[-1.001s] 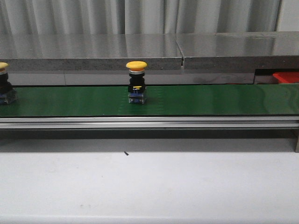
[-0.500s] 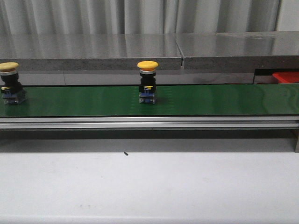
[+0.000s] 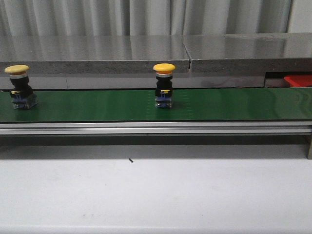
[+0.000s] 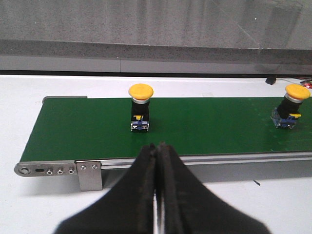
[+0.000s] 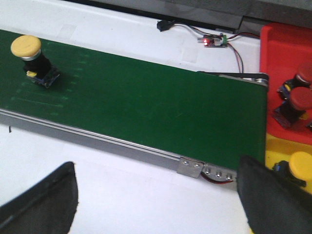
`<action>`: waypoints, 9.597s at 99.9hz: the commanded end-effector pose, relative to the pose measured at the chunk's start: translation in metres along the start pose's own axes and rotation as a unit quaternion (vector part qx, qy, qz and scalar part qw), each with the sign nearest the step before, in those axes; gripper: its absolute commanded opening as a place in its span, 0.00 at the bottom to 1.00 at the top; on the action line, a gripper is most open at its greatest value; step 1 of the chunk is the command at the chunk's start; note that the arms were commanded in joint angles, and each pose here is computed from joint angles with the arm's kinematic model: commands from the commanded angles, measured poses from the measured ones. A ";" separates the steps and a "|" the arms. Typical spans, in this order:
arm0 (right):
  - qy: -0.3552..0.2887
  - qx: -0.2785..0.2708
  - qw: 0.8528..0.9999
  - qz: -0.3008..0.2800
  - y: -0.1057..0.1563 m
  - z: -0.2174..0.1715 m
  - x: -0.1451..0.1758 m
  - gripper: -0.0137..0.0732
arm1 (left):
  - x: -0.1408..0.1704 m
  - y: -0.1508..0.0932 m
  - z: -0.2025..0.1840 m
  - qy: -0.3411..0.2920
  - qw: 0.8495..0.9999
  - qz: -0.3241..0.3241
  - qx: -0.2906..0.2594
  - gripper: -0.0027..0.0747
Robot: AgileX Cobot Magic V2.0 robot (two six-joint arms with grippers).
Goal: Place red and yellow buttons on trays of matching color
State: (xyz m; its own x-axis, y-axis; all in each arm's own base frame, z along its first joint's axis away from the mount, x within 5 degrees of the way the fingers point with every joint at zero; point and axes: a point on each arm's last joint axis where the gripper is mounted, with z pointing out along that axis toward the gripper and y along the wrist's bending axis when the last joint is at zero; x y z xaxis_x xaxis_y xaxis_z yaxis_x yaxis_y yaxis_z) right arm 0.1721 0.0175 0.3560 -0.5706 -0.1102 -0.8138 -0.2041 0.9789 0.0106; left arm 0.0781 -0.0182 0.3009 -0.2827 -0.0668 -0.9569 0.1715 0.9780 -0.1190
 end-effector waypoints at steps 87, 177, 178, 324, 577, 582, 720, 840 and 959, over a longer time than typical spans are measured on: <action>0.094 -0.101 0.988 -0.069 0.053 0.173 -0.074 0.91 | -0.014 0.000 -0.003 -0.043 0.999 -0.010 -0.002 0.01; 0.086 -0.089 0.990 -0.063 0.053 0.227 -0.075 0.84 | -0.014 0.000 -0.003 -0.043 0.999 -0.010 -0.002 0.01; 0.085 -0.089 0.990 -0.063 0.053 0.227 -0.075 0.83 | -0.014 0.000 -0.003 -0.043 0.999 -0.010 -0.002 0.01; 0.050 0.229 0.947 0.221 -0.156 0.048 0.034 0.35 | -0.014 0.000 -0.003 -0.043 0.999 -0.010 -0.002 0.01; -0.008 -0.034 0.997 -0.062 0.007 0.094 -0.028 0.79 | -0.014 0.000 -0.003 -0.043 0.999 -0.010 -0.002 0.01; -0.004 -0.049 0.996 -0.071 0.016 0.101 -0.033 0.79 | -0.014 0.000 -0.003 -0.043 0.999 -0.010 -0.002 0.01; 0.090 -0.145 0.980 -0.098 0.074 0.238 -0.077 0.57 | -0.014 0.000 -0.003 -0.043 0.999 -0.010 -0.002 0.01; 0.084 0.098 0.981 0.147 -0.141 0.061 -0.042 0.25 | -0.014 0.000 -0.003 -0.043 0.999 -0.010 -0.002 0.01; 0.116 0.228 0.910 0.328 -0.255 0.120 0.083 0.25 | -0.014 0.000 -0.003 -0.043 0.999 -0.010 -0.002 0.01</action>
State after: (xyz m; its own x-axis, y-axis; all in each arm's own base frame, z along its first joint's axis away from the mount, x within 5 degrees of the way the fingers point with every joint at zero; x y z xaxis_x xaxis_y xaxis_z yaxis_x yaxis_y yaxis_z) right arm 0.2710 -0.2162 0.1965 -0.6618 0.5547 -0.5043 0.5556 0.8146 0.1667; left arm 0.0780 -0.0182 0.3010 -0.2822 -0.0668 -0.9570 0.1716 0.9780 -0.1189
